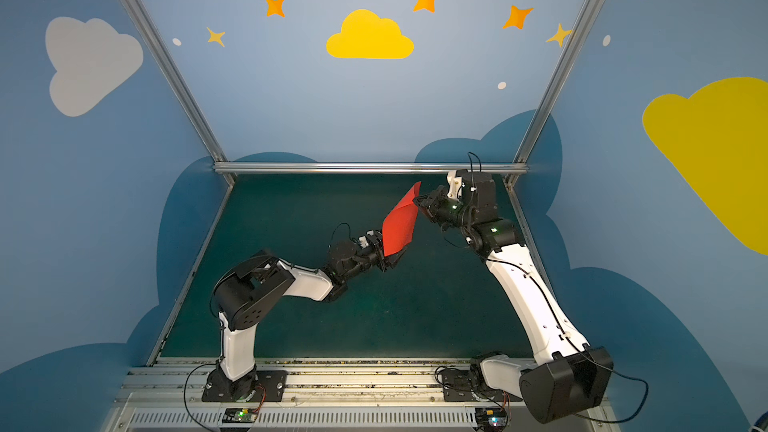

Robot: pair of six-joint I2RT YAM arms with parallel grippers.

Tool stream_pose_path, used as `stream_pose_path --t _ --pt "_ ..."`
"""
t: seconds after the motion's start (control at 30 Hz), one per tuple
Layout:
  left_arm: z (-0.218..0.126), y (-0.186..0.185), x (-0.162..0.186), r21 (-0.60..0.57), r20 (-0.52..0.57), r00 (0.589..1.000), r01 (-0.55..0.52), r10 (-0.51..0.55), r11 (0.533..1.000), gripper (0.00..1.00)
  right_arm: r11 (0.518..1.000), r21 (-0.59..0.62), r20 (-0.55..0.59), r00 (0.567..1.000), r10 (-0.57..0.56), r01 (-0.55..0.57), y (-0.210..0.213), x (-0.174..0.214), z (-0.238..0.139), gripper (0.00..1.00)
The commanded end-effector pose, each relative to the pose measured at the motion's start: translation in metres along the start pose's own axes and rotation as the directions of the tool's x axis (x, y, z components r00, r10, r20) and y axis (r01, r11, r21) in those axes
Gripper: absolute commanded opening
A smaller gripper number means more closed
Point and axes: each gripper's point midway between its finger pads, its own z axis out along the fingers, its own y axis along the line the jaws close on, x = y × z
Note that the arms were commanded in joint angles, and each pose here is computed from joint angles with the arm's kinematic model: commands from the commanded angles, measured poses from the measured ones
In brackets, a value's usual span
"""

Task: Fold a paper plane with a square sheet of paper (fold left side to right side)
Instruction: 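Hold the lifted sheet with both grippers and bring the corners toward each other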

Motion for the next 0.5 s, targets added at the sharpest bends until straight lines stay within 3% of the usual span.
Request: stream_pose_path --t 0.0,0.47 --pt "-0.003 0.002 -0.006 0.02 0.013 1.0 -0.001 0.001 1.0 0.62 1.0 -0.025 0.027 1.0 -0.009 0.01 0.006 -0.004 -0.01 0.0" --pt "-0.005 0.0 -0.02 0.019 0.046 0.999 -0.015 0.014 1.0 0.26 0.999 -0.031 0.039 0.999 0.01 -0.009 -0.006 0.0 -0.026 0.0"
